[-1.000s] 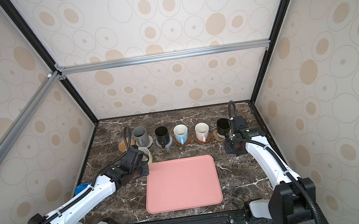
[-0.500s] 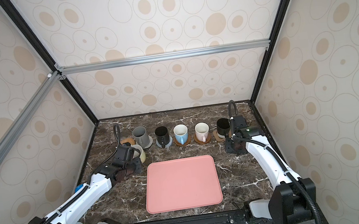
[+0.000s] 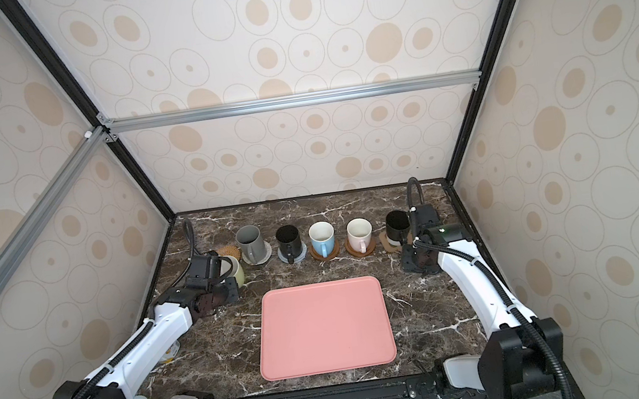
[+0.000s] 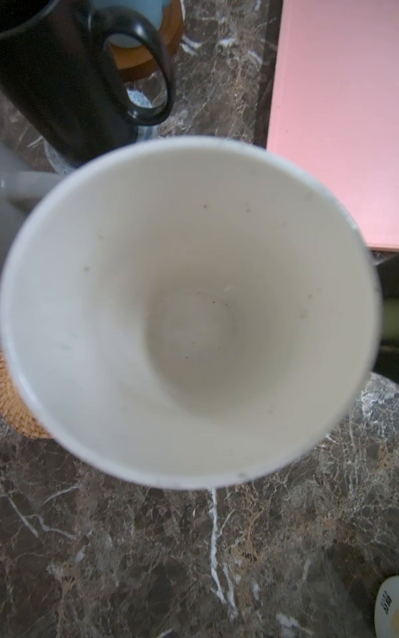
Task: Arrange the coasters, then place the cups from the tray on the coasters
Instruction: 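Carry the pale-green mug with the left gripper toward the woven coaster, then lower the pale-green mug onto the woven coaster beside the grey mug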
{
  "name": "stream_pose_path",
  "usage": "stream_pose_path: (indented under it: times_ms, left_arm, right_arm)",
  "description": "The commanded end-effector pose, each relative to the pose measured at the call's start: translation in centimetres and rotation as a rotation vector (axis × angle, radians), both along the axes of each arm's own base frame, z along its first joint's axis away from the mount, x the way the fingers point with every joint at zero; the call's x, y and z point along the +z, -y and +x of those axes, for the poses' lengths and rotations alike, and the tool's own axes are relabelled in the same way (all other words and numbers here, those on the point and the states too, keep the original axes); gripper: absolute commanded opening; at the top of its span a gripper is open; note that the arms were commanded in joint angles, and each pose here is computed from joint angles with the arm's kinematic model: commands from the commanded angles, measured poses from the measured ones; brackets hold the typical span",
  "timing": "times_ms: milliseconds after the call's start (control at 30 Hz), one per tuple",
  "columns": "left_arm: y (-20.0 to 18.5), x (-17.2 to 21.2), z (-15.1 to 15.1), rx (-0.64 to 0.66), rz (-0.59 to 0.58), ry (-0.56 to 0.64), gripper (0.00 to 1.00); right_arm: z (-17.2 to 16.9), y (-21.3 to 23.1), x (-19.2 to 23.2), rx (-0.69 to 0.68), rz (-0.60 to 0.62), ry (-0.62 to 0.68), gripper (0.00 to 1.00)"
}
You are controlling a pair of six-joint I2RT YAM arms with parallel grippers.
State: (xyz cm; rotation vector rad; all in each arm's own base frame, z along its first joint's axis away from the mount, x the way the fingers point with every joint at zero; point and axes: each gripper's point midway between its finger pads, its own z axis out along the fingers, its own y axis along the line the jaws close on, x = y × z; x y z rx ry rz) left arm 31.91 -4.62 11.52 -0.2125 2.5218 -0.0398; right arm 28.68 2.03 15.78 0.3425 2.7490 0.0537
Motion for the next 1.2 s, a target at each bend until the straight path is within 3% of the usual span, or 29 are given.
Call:
stream_pose_path:
  times_ms: [0, 433, 1167]
  left_arm:
    - [-0.6, 4.1, 3.5, -0.008, 0.008, 0.155, 0.11]
    - [-3.2, 4.7, 7.1, -0.014, 0.047, 0.202, 0.11]
    - [-4.2, 4.7, 13.8, -0.148, 0.112, 0.201, 0.10]
  right_arm:
    - [0.0, 0.4, 0.8, -0.017, -0.012, 0.003, 0.43]
    - [-0.5, 0.4, 0.8, -0.004, -0.012, -0.001, 0.43]
    - [-1.4, 0.6, 1.3, -0.011, -0.015, 0.003, 0.43]
